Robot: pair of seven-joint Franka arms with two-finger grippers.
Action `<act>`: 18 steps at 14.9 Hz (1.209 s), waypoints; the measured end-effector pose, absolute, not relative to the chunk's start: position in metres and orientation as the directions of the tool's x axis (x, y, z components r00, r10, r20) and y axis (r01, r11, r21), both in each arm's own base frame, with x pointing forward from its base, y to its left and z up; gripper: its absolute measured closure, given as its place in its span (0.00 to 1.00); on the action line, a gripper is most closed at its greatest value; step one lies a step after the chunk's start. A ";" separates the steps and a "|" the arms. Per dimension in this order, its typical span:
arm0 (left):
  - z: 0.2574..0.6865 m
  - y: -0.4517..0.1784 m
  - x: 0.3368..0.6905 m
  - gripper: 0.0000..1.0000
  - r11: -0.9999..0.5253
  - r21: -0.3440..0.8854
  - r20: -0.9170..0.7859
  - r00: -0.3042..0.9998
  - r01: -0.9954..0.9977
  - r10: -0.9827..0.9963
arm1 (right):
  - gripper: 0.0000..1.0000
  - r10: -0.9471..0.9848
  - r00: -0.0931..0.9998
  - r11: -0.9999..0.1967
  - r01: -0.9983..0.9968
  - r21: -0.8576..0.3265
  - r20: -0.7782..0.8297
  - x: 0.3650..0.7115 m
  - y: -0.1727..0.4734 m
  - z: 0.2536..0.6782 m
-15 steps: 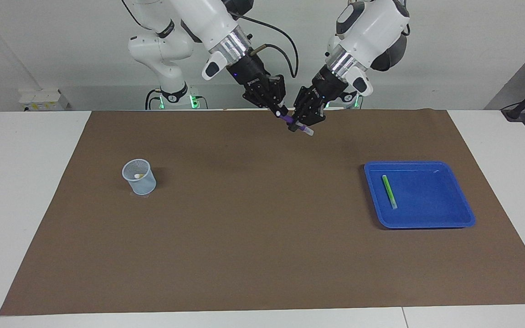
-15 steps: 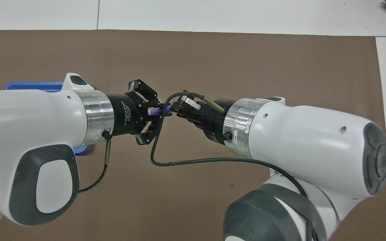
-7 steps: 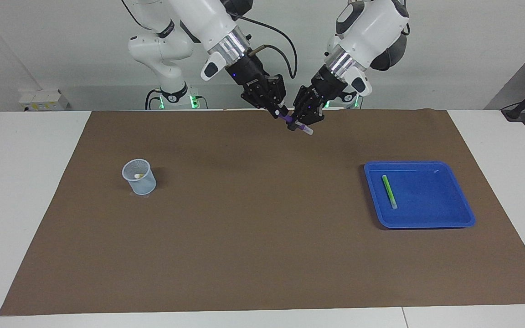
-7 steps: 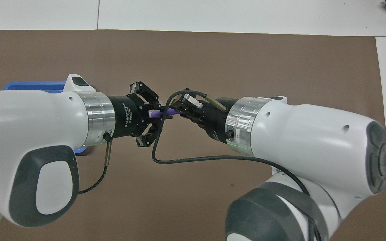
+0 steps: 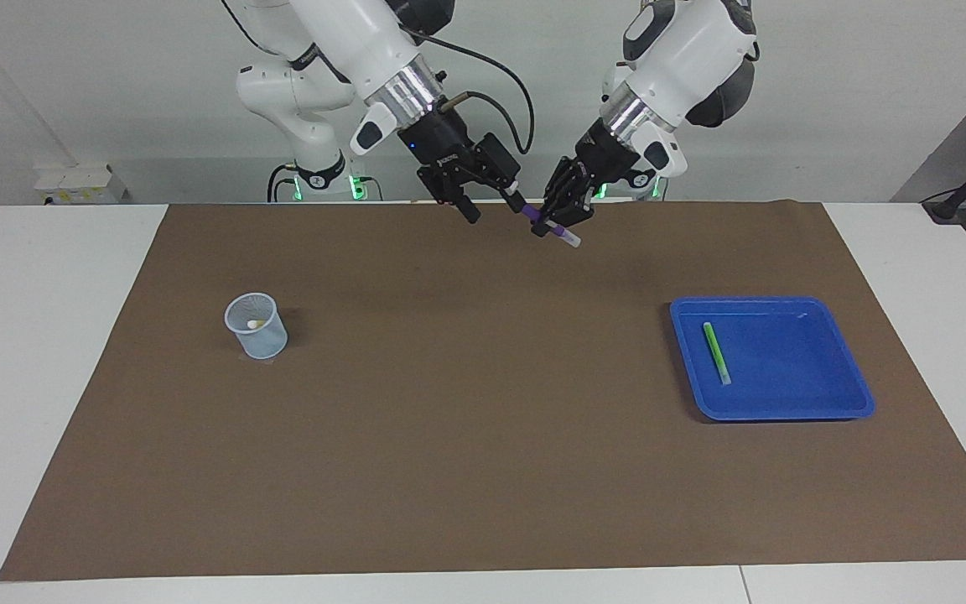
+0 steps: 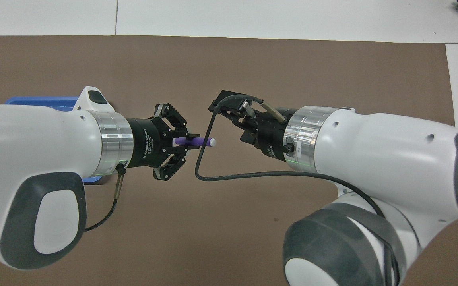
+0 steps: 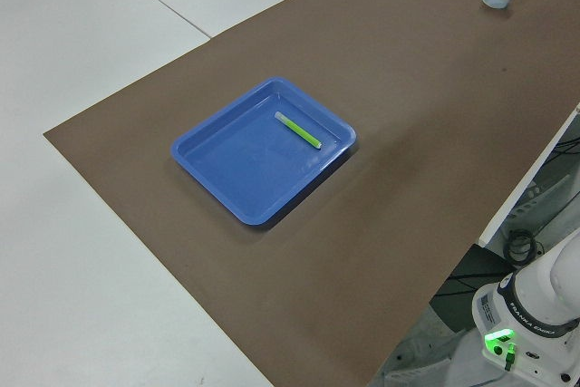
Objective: Right arm passes pens to left for tray arrangement
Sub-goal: 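Lower the purple pen into the tray with the left gripper while the right gripper returns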
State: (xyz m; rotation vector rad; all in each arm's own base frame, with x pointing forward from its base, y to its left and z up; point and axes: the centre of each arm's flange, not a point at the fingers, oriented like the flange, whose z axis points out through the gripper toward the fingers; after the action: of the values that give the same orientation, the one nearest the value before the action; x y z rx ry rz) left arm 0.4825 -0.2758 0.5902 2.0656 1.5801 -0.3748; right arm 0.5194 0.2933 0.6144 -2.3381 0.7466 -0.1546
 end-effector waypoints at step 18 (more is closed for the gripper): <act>0.561 -0.040 0.491 0.81 -0.992 0.071 -0.162 0.983 0.100 0.088 | 0.00 -0.001 0.999 -0.990 0.006 -0.142 0.049 0.543 0.055 0.525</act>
State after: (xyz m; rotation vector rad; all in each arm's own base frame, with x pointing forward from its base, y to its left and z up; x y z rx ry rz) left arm 0.4905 -0.0400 0.5611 3.0498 0.1449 -0.2439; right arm 0.5428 0.0551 0.5250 -2.9981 -0.0038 -0.0735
